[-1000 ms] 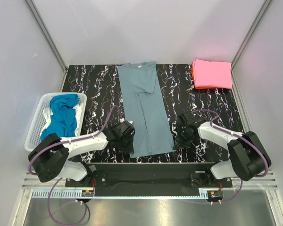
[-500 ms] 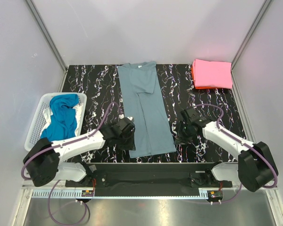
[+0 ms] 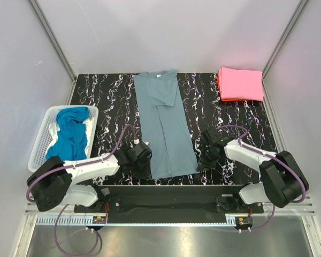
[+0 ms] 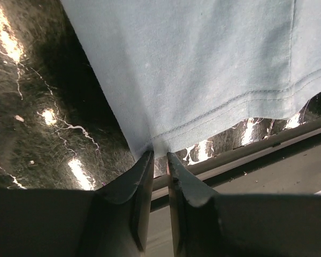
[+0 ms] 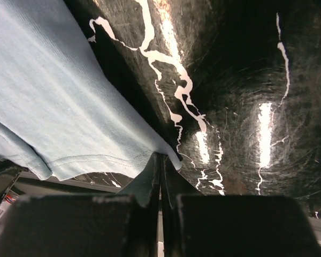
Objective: Fold and stack the t-shirts
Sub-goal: Fold the tshirt
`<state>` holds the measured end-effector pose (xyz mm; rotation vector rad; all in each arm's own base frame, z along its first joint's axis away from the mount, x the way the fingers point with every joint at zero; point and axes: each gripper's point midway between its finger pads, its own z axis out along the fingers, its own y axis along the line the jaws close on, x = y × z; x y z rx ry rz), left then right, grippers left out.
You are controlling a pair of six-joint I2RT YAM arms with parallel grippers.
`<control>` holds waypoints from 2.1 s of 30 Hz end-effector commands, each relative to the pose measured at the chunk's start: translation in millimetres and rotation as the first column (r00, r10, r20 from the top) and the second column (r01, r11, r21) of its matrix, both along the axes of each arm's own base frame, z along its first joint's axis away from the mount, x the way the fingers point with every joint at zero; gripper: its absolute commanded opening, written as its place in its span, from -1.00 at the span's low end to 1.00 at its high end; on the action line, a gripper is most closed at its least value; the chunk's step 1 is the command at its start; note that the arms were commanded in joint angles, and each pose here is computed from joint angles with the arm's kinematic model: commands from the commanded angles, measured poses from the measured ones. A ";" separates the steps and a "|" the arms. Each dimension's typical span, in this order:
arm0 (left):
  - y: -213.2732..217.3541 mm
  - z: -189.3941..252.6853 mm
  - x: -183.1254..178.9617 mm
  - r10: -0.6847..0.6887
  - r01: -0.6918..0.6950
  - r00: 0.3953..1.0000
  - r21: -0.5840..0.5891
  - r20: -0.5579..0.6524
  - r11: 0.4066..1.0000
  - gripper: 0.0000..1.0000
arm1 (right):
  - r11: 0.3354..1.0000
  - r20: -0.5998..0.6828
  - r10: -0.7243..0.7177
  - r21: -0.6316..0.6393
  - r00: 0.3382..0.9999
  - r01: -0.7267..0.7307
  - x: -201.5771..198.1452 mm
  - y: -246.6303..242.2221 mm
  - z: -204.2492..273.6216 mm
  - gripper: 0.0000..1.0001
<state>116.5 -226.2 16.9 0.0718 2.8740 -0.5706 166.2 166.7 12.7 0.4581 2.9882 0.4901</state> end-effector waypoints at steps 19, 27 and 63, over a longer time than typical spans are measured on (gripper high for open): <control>-41.3 75.0 16.8 0.001 0.031 0.992 -0.246 0.128 0.969 -0.24 | 0.990 0.096 0.033 0.133 0.995 -0.045 4.6 32.9 25.3 -1.00; -2.1 2.0 -0.5 0.011 -0.011 1.000 0.024 -0.011 1.000 -0.23 | 0.999 0.062 0.036 0.036 0.997 -0.038 -16.7 18.9 3.2 -1.00; 46.2 -6.4 -6.8 0.179 -0.179 0.984 -0.043 0.007 0.983 0.29 | 0.977 0.025 0.213 -0.019 0.977 -0.212 -15.6 22.0 -8.3 0.04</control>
